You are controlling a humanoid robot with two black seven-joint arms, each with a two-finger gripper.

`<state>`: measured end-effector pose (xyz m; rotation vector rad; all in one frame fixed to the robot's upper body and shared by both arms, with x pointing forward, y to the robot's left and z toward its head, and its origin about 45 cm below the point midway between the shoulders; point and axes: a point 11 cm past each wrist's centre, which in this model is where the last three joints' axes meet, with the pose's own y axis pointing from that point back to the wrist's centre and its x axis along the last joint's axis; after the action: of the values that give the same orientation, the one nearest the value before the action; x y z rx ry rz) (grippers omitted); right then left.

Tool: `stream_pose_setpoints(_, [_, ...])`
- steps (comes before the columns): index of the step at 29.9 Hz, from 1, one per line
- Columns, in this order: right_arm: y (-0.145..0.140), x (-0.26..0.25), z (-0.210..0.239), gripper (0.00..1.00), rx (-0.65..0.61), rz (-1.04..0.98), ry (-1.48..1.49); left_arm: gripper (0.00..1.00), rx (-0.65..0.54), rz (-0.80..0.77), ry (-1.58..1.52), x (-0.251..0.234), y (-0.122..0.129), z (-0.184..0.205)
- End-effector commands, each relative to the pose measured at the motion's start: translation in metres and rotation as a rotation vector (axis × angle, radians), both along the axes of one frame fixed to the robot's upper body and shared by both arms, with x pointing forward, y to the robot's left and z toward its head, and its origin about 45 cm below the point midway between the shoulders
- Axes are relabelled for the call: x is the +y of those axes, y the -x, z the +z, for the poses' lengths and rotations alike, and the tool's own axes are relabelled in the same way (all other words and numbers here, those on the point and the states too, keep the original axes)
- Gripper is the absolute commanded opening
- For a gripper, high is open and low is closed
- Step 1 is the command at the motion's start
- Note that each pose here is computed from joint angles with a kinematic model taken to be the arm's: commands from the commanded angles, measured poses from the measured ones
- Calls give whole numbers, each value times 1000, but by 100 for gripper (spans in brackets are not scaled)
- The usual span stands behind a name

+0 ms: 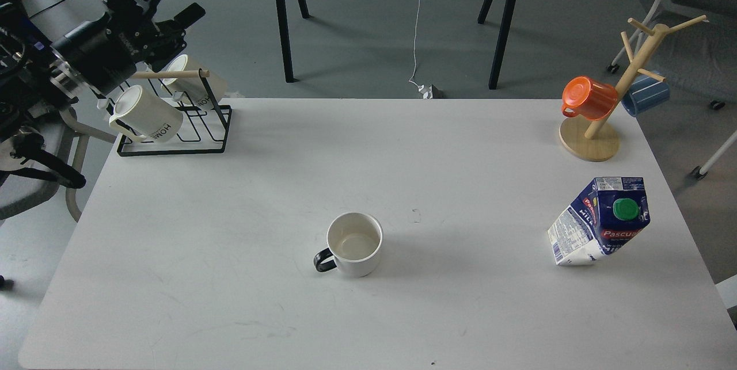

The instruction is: Place cup and milk with both arms

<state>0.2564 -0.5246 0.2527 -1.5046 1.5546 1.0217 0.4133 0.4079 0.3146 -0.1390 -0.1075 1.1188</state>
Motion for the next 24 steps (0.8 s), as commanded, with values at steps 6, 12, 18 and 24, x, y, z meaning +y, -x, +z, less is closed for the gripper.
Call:
stream_pose_setpoints(6, [84, 2, -49, 95, 236, -78, -158, 74, 12, 265, 323, 83, 19, 3])
stream_pose_setpoints(12, [148, 15, -83, 95, 429, -92, -191, 76, 45, 305, 326, 97, 32, -10])
stream_pose_setpoints(18, [158, 56, -112, 96, 525, -1, -262, 77, 54, 294, 332, 93, 33, -14])
stream_pose_setpoints(24, [131, 108, -133, 96, 493, 138, -327, 77, 54, 292, 333, 92, 33, -14])
